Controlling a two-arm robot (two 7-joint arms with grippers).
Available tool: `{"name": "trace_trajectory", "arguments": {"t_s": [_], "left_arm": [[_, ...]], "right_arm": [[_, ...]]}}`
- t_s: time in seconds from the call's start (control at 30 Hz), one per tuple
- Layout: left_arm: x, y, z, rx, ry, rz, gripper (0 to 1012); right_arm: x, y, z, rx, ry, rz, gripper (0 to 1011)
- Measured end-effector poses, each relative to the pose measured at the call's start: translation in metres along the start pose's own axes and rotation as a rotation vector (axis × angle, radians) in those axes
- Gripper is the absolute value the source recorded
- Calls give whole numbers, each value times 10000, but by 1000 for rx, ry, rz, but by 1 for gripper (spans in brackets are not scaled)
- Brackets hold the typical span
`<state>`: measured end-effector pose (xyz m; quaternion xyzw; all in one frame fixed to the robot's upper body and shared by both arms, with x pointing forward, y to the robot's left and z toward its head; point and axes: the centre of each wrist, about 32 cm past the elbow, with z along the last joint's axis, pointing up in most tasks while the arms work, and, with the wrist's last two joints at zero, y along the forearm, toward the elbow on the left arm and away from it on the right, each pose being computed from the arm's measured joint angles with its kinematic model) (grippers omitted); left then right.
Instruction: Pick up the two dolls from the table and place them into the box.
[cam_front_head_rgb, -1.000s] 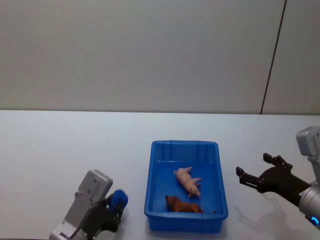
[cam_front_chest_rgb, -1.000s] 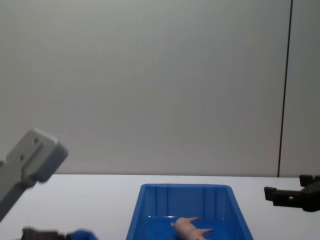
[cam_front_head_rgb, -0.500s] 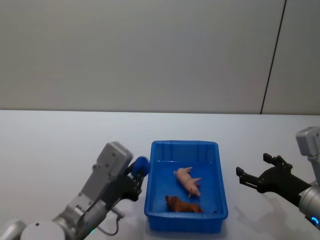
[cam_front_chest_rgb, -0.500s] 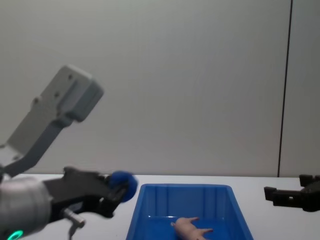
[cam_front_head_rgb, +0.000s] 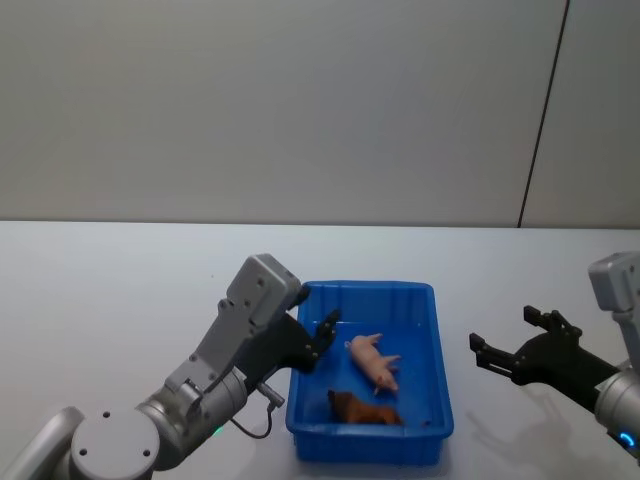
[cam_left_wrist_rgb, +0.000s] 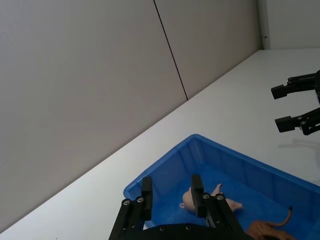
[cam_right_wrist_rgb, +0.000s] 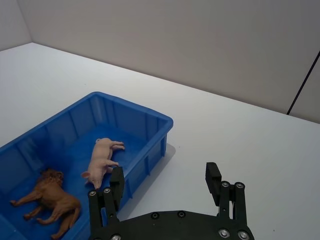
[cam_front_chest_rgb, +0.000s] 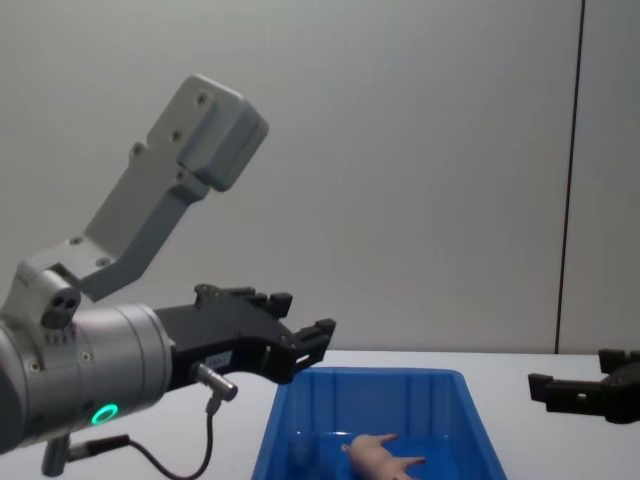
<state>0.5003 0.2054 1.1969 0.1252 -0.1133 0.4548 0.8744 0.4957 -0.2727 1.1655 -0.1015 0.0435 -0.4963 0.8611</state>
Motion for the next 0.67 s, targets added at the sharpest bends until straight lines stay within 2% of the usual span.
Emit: {"name": "trace_trajectory", "arguments": {"t_s": [0.17, 0.2, 0.27, 0.33, 0.53, 0.67], "left_arm": [[0, -4, 19, -18, -4, -1, 628], [0, 7, 25, -23, -7, 0, 628], [-1, 28, 29, -29, -9, 4, 727], [0, 65, 35, -37, -11, 12, 757], [-1, 202, 40, -55, -18, 45, 957], [-4, 264, 43, -62, -21, 57, 1003]], "right_arm": [[0, 0, 0, 0, 0, 0, 1001], [0, 0, 0, 0, 0, 0, 1001], [0, 0, 0, 0, 0, 0, 1001], [0, 0, 0, 0, 0, 0, 1001], [0, 0, 0, 0, 0, 0, 1001], [0, 0, 0, 0, 0, 0, 1001]]}}
